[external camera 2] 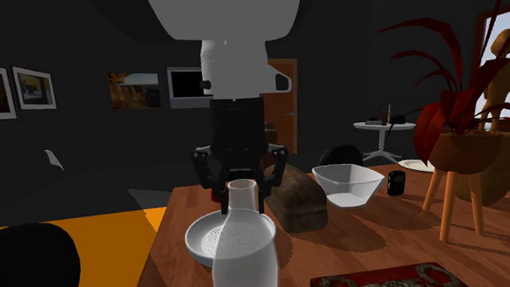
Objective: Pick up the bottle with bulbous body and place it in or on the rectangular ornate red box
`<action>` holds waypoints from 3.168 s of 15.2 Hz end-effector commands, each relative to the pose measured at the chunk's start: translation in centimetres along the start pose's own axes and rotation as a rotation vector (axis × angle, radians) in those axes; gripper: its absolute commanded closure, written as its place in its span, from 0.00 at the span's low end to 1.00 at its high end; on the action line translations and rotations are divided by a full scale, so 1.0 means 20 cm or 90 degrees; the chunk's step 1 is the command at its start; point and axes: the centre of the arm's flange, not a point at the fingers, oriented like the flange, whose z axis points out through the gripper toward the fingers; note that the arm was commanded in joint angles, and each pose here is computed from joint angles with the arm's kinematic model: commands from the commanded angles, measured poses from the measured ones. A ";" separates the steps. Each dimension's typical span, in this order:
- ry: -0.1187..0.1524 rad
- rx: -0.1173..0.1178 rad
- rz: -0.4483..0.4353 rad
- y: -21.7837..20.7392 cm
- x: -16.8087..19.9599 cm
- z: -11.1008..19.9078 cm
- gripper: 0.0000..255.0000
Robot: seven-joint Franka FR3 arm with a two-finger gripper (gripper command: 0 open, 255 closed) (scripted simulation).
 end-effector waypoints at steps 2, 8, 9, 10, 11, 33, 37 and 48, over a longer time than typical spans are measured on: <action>-0.001 0.000 0.000 0.00 0.00 0.00 1.00; -0.001 0.000 0.000 0.00 0.00 -0.08 1.00; -0.001 0.000 0.000 0.00 0.01 -0.10 1.00; -0.001 0.000 0.000 0.00 0.01 -0.13 1.00; -0.001 0.000 0.000 0.00 0.01 -0.16 1.00; -0.001 0.000 0.000 0.31 0.03 -0.71 1.00; -0.001 0.000 0.000 0.56 0.03 -0.80 1.00; -0.001 0.000 0.000 1.25 0.04 -1.05 1.00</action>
